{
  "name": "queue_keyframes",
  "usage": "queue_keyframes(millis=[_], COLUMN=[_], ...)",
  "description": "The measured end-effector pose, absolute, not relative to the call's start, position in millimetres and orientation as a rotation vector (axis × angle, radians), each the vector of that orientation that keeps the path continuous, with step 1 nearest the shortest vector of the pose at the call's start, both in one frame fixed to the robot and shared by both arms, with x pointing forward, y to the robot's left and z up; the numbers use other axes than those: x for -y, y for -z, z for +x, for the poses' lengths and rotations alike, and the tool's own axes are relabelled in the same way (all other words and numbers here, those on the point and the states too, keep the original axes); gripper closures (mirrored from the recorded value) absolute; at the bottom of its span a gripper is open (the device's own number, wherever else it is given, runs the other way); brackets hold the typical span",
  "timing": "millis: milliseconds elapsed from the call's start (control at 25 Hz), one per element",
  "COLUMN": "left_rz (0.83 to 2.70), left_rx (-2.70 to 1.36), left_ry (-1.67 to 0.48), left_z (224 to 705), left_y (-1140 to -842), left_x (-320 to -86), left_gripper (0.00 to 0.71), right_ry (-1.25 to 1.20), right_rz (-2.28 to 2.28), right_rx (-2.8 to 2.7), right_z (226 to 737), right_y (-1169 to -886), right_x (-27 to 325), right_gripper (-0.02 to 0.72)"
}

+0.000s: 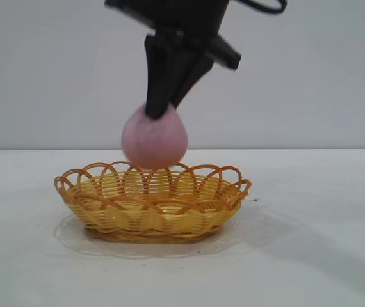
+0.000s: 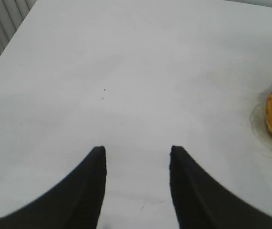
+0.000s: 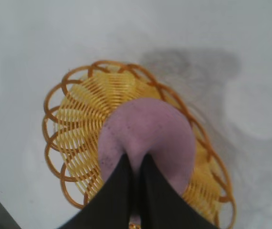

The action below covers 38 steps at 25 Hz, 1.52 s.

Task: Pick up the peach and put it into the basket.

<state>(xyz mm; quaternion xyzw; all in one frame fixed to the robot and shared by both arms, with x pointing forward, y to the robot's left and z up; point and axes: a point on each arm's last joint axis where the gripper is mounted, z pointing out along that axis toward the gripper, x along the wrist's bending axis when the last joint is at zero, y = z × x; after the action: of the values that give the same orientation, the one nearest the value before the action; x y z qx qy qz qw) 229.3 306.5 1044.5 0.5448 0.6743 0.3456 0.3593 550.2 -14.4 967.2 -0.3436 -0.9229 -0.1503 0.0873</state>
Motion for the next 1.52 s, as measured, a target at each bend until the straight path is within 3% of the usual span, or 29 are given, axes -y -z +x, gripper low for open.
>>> queue_keyframes(millis=[200,240,280,520,720,760,960,1160,1360,1520], left_rz=[1.405,1.405,1.405,1.405,1.405,1.405,1.405,1.405,1.405,1.405], left_rx=[-1.739,-1.739,-1.739,-1.739,-1.739,-1.739,-1.739,-1.739,-1.739,-1.739], left_ry=[-0.891,-0.891,-0.891,-0.891,-0.891,-0.891,-0.891,-0.891,-0.891,-0.891], left_z=[229,229,229,229,229,229,229,229,229,229], left_y=[-1044,-1044,-1044,-1044,-1044,-1044,-1044,-1044,-1044,-1044], left_x=[-306,-306,-306,-306,-306,-306,-306,-306,-306,-306], left_gripper=[0.392,0.392,0.392,0.392,0.392,0.392,0.392,0.392,0.392,0.392], right_ry=[0.375,0.367,0.359,0.286,0.362,0.412,0.585,0.497,0.483,0.533], right_rz=[-1.026,-1.034,-1.041,-1.048,-1.061,-1.08,-1.419,-1.832,-2.091,-2.201], right_rx=[2.731,2.724,2.718,2.68,2.7,2.712,2.742,2.568,2.395,2.34], right_z=[552,552,552,546,542,544,583,631,651,658], right_y=[-947,-946,-946,-949,-978,-989,-1023,-1007,-999,-999], right_x=[13,13,13,17,21,24,79,170,235,262], right_gripper=[0.703,0.648,0.648,0.318,0.297,0.256,0.272,0.435,0.462,0.462])
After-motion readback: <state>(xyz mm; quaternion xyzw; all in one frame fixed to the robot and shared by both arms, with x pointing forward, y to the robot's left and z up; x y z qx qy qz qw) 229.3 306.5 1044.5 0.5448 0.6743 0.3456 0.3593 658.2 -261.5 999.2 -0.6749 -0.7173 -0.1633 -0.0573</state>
